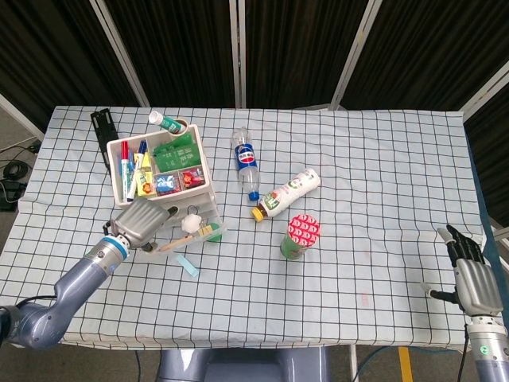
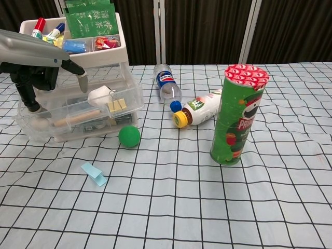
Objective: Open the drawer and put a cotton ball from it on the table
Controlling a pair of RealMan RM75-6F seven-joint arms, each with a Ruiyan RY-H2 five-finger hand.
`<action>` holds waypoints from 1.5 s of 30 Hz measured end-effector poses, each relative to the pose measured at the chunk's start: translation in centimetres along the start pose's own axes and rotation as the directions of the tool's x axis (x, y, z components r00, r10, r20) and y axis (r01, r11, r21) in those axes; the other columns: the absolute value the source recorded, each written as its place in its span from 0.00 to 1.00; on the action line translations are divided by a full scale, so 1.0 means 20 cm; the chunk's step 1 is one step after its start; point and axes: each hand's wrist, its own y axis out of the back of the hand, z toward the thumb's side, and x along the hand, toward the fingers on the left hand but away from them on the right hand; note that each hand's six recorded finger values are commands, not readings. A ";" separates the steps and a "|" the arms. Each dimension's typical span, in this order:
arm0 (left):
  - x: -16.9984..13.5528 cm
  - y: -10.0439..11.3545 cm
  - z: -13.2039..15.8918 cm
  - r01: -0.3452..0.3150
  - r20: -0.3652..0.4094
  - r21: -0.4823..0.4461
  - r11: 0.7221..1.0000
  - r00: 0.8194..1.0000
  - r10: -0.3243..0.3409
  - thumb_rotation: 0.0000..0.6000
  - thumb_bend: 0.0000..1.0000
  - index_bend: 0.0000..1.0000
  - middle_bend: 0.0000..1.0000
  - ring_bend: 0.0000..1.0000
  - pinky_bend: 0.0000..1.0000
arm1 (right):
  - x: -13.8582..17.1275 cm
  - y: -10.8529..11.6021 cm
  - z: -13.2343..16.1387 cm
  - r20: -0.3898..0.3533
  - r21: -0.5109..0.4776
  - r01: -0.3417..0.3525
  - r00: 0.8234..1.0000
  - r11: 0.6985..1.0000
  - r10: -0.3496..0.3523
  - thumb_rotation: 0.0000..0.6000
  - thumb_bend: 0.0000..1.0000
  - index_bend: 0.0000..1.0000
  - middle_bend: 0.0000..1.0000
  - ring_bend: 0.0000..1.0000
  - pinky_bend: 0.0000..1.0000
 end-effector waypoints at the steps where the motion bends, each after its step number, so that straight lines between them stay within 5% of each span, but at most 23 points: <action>1: 0.00 0.00 0.00 -0.005 -0.001 0.002 1.000 1.000 0.005 1.00 0.00 0.25 0.97 0.89 0.81 | 0.00 0.00 0.00 0.000 -0.001 0.000 1.000 1.000 0.000 1.00 0.04 0.00 0.00 0.00 0.00; 12: 0.01 0.08 0.01 -0.110 -0.044 -0.019 0.994 0.993 0.109 1.00 0.00 0.25 0.97 0.89 0.81 | 0.00 0.00 0.00 -0.004 -0.005 -0.001 1.000 1.000 0.001 1.00 0.04 0.00 0.00 0.00 0.00; 26: -0.03 0.10 -0.02 -0.044 -0.024 0.003 0.999 0.999 0.044 1.00 0.00 0.30 0.96 0.88 0.81 | 0.00 0.00 0.01 -0.006 -0.006 -0.004 1.000 1.000 0.004 1.00 0.04 0.00 0.00 0.00 0.00; 45: 0.03 0.16 0.10 -0.107 0.032 0.045 0.993 0.994 0.106 1.00 0.00 0.31 0.96 0.87 0.81 | 0.00 0.01 0.00 -0.003 -0.020 -0.006 1.000 1.000 0.006 1.00 0.04 0.00 0.00 0.00 0.00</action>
